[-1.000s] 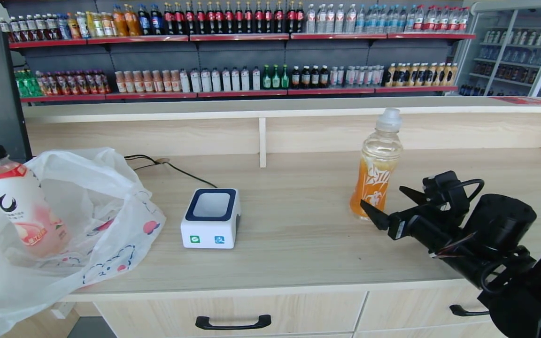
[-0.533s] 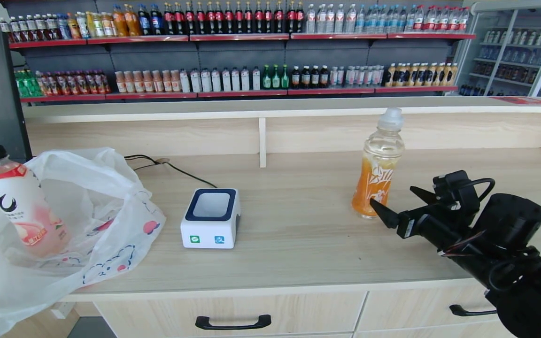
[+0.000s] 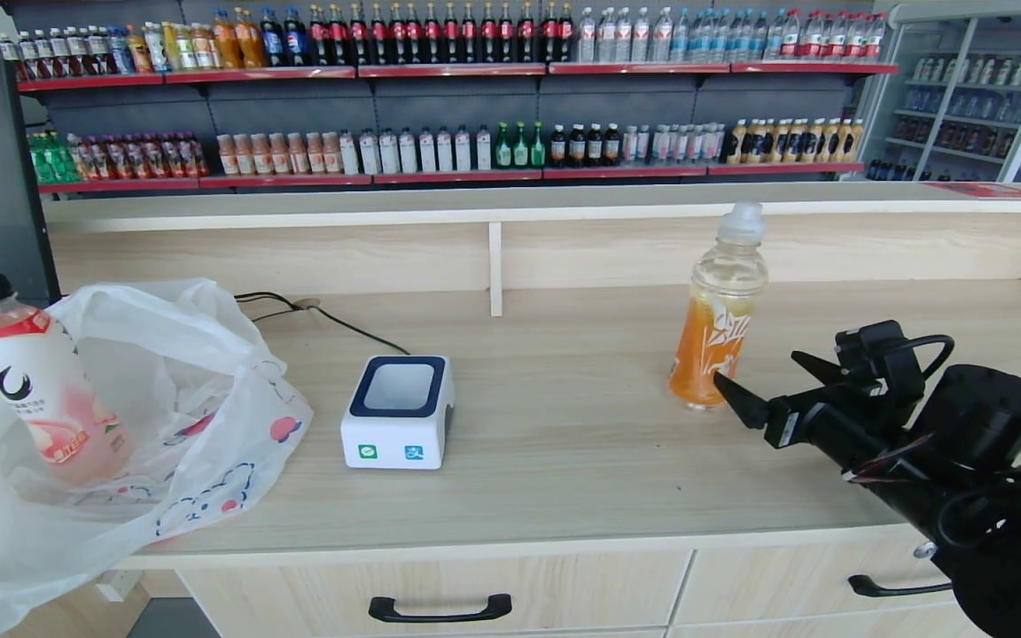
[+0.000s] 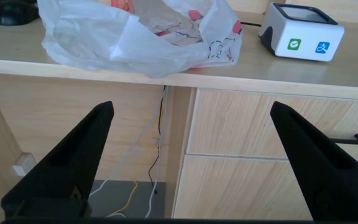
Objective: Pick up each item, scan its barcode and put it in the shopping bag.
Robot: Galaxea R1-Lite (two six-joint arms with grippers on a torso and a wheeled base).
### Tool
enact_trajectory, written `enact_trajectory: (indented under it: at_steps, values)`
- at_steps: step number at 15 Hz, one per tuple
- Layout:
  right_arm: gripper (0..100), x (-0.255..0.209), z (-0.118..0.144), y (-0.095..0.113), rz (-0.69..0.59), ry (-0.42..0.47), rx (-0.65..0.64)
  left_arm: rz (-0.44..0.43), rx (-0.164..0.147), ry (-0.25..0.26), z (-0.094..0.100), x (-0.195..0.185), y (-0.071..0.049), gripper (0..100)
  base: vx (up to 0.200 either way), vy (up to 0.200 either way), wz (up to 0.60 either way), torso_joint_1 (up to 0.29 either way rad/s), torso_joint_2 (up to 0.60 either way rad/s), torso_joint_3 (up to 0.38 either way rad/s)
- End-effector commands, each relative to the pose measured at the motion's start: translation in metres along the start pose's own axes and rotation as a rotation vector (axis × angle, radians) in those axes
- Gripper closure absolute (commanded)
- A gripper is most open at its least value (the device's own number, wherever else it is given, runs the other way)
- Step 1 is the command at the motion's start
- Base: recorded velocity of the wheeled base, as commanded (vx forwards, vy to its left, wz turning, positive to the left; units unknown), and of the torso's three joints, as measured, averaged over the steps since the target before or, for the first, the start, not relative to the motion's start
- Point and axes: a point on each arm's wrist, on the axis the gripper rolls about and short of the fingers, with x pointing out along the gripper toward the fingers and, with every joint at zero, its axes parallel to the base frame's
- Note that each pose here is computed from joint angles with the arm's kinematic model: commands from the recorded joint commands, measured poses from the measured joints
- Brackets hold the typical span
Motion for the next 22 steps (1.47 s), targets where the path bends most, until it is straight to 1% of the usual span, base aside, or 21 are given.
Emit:
enact_trajectory:
  at_steps: [1,4,8,10,15,16,17,19,22]
  values:
    - [0,-0.001,0.001,-0.002,-0.008,-0.005,-0.001,0.0,-0.001,0.0,0.0,0.0,0.0,0,0.0,0.0,0.0,0.0,0.0,0.0]
    - [0,-0.002,0.001,-0.004,-0.015,-0.003,-0.001,0.0,-0.001,-0.002,0.0,0.0,0.0,0,0.0,0.0,0.0,0.0,0.0,0.0]
    - [0,-0.007,-0.001,-0.028,-0.093,0.007,-0.007,0.001,-0.001,0.0,0.0,0.0,0.0,0,0.0,0.0,0.0,0.0,0.0,0.0]
    - [0,-0.007,0.001,-0.028,-0.092,0.002,-0.011,0.003,-0.001,0.0,0.0,0.0,0.0,0,0.0,0.0,0.0,0.0,0.0,0.0]
    - [0,-0.019,0.013,-0.012,-0.041,-0.026,-0.014,0.001,-0.001,0.0,0.0,0.0,0.0,0,0.0,0.0,0.0,0.0,0.0,0.0]
    - [0,-0.023,0.015,-0.007,-0.023,-0.03,-0.014,0.0,-0.001,0.0,0.0,0.0,0.0,0,0.0,0.0,0.0,0.0,0.0,0.0]
    - [0,-0.028,0.016,0.004,0.016,-0.028,-0.013,0.003,-0.001,0.0,0.0,0.0,0.0,0,0.0,0.0,0.0,0.0,0.0,0.0]
    - [0,-0.022,0.019,0.021,0.082,-0.046,-0.012,0.0,-0.001,0.0,0.0,0.0,0.0,0,0.0,0.0,0.0,0.0,0.0,0.0]
    - [0,0.0,0.009,0.025,0.089,-0.034,-0.012,0.0,-0.001,0.0,0.0,0.0,0.0,0,0.0,0.0,0.0,0.0,0.0,0.0]
